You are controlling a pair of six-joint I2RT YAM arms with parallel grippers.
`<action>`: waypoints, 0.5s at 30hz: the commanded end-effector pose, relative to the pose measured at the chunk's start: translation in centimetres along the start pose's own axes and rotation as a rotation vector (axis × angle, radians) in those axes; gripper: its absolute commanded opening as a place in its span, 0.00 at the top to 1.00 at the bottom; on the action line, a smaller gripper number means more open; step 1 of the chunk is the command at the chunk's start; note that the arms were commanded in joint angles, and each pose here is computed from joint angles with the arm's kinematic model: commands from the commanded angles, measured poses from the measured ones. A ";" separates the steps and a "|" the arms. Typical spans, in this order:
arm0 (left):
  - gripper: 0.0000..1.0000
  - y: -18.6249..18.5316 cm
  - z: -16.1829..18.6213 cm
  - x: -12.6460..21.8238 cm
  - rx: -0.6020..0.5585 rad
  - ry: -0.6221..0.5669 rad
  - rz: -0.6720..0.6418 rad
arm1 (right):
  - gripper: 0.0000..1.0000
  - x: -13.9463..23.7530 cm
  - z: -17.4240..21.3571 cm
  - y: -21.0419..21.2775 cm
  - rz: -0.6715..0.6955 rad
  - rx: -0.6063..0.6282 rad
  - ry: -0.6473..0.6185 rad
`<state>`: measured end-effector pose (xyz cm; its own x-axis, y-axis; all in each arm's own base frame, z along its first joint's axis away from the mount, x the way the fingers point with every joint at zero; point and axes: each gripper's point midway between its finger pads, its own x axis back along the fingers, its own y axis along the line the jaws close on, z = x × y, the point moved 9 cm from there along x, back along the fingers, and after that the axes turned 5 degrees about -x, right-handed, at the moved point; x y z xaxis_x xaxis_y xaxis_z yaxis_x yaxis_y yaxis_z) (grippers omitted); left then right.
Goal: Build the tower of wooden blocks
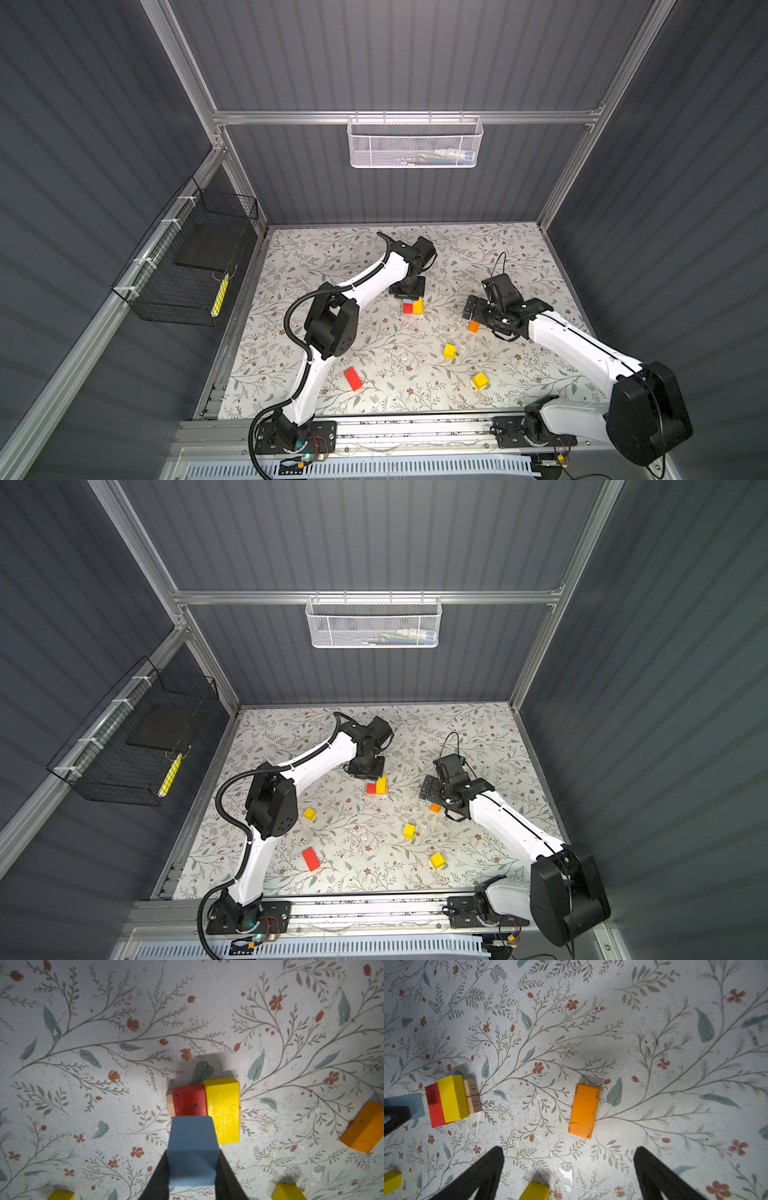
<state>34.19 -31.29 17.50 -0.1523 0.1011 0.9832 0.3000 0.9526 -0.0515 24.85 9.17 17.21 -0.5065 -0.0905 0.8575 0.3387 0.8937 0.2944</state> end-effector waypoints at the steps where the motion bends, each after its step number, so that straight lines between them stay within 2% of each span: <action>1: 0.95 0.1 0.6 -1.2 0.017 0.057 -0.010 | 0.01 -0.3 0.2 -0.3 0.012 0.004 0.013; 15: 0.88 0.0 0.6 -1.9 0.053 0.065 -0.012 | 0.01 -0.6 0.4 -0.6 0.014 0.000 0.014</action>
<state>34.21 -31.32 16.61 -0.1366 0.0871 0.9868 0.2692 0.9619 -0.0476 24.74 9.08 16.82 -0.5016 -0.0936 0.8600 0.3405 0.8925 0.2958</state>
